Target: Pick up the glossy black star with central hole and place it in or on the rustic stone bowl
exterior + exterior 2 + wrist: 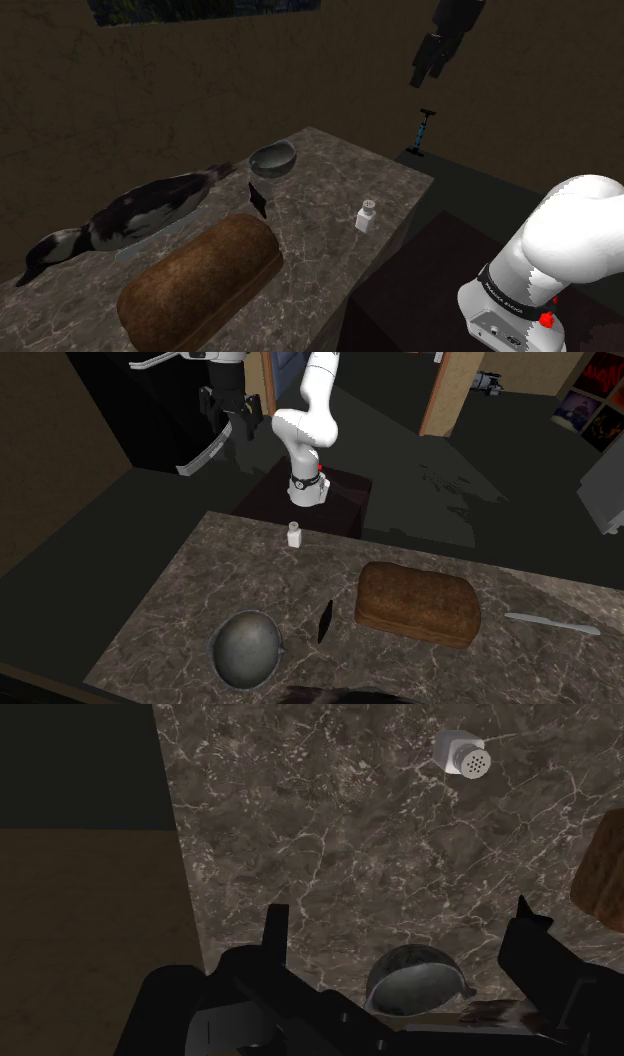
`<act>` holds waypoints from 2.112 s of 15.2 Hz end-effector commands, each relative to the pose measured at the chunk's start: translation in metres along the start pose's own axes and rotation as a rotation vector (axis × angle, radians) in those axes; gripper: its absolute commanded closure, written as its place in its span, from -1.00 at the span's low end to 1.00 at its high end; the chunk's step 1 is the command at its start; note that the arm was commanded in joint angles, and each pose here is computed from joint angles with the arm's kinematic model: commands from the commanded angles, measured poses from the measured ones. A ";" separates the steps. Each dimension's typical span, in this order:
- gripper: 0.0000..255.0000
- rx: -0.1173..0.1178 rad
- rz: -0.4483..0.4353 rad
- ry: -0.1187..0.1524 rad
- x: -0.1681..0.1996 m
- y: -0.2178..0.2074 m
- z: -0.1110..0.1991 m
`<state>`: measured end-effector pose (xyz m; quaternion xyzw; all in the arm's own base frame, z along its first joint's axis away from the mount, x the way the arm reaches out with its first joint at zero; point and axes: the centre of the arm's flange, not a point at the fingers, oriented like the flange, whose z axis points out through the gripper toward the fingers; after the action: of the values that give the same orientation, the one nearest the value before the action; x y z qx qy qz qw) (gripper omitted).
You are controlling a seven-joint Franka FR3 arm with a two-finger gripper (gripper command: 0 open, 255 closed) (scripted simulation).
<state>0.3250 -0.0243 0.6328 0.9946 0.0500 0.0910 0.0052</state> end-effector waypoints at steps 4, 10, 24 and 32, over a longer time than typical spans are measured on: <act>-1.00 -0.001 0.004 -0.005 0.016 -0.027 0.025; -1.00 -0.002 0.012 -0.016 0.047 -0.080 0.076; -1.00 -0.006 0.031 -0.041 0.120 -0.204 0.195; -1.00 -0.008 0.042 -0.055 0.161 -0.274 0.265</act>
<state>0.4972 0.2512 0.4041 0.9974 0.0301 0.0643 0.0089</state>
